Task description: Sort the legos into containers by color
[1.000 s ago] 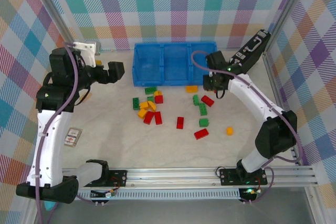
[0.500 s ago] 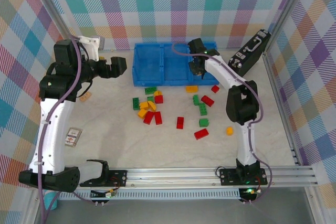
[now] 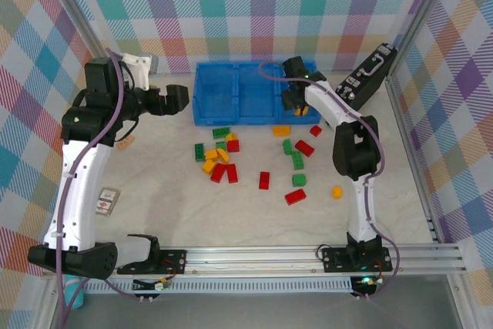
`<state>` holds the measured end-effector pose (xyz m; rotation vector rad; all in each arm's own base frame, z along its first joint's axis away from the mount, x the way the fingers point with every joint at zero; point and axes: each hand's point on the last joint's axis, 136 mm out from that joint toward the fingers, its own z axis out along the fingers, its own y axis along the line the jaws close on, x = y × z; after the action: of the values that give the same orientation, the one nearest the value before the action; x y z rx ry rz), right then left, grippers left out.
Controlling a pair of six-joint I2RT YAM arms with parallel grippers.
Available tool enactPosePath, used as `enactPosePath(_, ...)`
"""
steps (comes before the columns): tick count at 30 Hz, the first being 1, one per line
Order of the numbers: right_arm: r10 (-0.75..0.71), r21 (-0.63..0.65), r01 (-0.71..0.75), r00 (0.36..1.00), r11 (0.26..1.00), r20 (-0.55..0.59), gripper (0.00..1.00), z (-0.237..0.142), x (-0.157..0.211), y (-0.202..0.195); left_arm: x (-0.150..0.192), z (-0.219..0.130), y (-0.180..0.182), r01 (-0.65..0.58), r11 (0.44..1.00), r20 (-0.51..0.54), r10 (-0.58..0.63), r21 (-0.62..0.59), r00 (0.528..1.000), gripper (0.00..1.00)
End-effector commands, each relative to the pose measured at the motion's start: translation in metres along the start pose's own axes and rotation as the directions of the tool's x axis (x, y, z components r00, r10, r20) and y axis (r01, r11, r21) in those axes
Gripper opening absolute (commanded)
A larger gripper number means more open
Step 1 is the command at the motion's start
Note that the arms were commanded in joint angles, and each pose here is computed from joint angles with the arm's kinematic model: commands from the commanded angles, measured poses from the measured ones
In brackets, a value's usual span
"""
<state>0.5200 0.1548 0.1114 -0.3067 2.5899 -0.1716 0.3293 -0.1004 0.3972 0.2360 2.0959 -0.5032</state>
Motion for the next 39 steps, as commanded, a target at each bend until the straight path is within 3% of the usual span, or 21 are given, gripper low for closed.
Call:
enactPosePath(1,0.046,-0.084,-0.041,0.997,0.996,0.063,0.59,-0.046,-0.008,0.007,-0.003,-0.011,-0.012,-0.030,0.999,0.031,0.029,0.030,0.999,1.00)
enactPosePath(6,0.092,-0.201,-0.083,0.995,0.976,0.035,0.58,-0.080,0.021,0.020,-0.007,-0.024,-0.017,-0.044,0.998,0.071,0.042,0.032,0.997,1.00)
enactPosePath(12,0.104,-0.235,-0.108,0.994,0.966,-0.030,0.58,-0.086,0.061,0.034,-0.009,-0.035,-0.025,-0.049,0.997,0.103,0.042,0.062,0.994,1.00)
enactPosePath(22,0.051,-0.234,-0.073,0.994,0.970,-0.099,0.59,-0.051,0.087,0.070,-0.015,-0.041,-0.032,-0.056,0.995,0.137,0.043,0.088,0.990,1.00)
enactPosePath(39,0.039,-0.147,-0.075,0.972,0.986,-0.233,0.57,-0.001,0.125,0.075,-0.007,-0.030,-0.028,-0.042,0.995,0.107,0.033,0.088,0.994,1.00)
